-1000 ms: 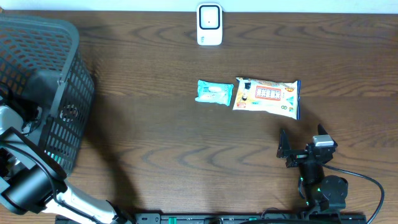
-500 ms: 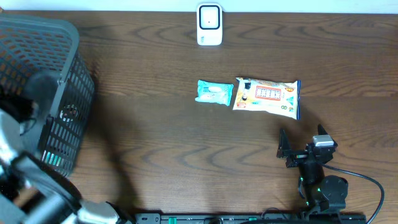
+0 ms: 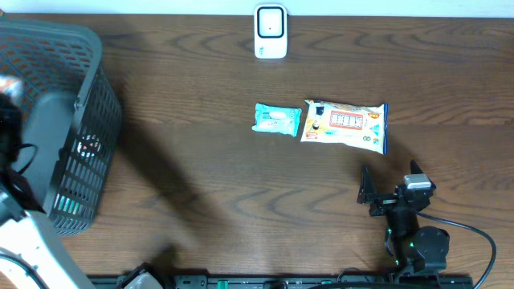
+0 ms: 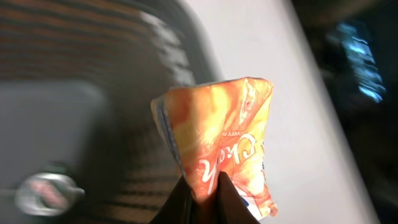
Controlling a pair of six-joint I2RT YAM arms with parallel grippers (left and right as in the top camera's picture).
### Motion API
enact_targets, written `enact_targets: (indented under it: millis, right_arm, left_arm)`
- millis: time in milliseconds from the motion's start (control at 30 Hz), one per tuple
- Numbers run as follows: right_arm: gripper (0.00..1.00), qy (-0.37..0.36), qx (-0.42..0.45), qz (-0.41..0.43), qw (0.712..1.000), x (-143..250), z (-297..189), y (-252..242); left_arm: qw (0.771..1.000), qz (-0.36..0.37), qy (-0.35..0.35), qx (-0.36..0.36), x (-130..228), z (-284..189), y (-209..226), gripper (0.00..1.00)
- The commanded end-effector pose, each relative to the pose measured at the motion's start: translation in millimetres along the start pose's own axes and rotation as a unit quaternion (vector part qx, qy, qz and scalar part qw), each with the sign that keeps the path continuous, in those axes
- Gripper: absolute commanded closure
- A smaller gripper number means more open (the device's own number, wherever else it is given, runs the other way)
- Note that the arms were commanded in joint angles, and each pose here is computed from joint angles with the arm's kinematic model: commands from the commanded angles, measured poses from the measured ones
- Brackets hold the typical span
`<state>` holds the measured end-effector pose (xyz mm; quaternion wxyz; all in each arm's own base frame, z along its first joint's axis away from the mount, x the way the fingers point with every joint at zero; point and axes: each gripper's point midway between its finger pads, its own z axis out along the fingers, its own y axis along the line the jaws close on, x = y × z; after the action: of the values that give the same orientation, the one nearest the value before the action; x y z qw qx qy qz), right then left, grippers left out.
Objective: Scan the item barcode
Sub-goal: 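Lift the orange tissue pack out and hold it before the scanner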
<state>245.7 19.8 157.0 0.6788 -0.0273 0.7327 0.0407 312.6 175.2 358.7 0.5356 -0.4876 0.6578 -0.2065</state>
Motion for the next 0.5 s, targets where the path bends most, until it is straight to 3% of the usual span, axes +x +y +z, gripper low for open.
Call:
enact_targets:
  millis: [0,167,367,467]
  right_arm:
    - [0.01,0.001,0.002,0.005,1.000,1.0,0.0,-0.8]
    - [0.01,0.001,0.002,0.005,1.000,1.0,0.0,-0.8]
    - [0.01,0.001,0.002,0.005,1.000,1.0,0.0,-0.8]
    - [0.01,0.001,0.001,0.005,1.000,1.0,0.0,-0.7]
  left_arm:
    - [0.990,0.006,0.091,0.104,47.2,-7.2,-56.3,0.93]
    - [0.958,0.118,0.187,0.182,127.2,-8.1,-104.1,0.93]
    - [0.862,0.313,0.293,0.268,240.8,-11.8,-127.1,0.93]
    - [0.817,0.374,0.330,0.289,283.7,-7.5,-122.6,0.93]
